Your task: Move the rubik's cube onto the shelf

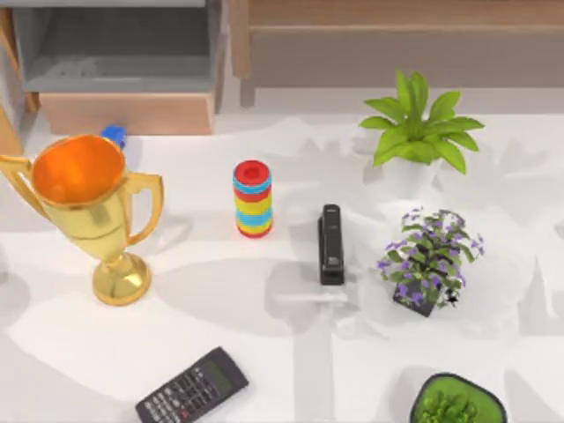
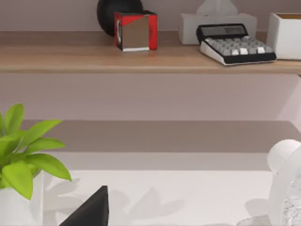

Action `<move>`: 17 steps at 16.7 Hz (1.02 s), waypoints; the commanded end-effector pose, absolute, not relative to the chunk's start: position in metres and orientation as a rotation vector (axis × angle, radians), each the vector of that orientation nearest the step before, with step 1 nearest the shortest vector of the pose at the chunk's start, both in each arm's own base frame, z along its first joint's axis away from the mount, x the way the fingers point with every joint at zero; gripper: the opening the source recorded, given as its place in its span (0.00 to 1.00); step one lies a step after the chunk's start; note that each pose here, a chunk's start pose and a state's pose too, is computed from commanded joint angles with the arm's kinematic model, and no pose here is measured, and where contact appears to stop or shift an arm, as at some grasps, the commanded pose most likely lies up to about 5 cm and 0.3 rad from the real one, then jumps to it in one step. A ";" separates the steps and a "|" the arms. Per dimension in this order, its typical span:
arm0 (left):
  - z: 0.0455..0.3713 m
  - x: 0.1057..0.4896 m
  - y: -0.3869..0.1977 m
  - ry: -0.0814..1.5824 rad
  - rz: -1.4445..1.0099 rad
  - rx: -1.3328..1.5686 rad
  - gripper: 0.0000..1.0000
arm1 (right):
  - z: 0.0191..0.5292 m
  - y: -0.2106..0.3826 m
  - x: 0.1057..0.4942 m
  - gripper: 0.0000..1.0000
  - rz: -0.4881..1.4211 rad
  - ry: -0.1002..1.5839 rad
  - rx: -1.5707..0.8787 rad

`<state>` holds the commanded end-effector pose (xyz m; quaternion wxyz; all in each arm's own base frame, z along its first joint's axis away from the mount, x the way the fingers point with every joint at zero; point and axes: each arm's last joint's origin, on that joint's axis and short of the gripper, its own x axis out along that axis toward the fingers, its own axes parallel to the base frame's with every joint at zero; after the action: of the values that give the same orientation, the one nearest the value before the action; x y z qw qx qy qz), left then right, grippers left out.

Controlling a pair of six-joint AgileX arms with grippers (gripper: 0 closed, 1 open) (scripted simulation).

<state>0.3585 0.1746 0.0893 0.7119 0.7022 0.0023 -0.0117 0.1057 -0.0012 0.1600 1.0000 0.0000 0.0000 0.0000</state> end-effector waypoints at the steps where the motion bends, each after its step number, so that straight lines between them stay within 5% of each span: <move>1: 0.089 0.350 0.175 0.006 -0.028 1.555 0.00 | 0.160 -0.001 0.106 1.00 0.000 0.000 0.000; 17: 0.086 0.256 0.174 0.008 -0.038 1.550 0.00 | 0.160 -0.001 0.106 1.00 0.000 0.000 0.000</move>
<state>0.2565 0.1744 0.0864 0.7141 0.6998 0.0036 -0.0171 0.1057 -0.0012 0.1600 1.0000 0.0000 0.0000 0.0000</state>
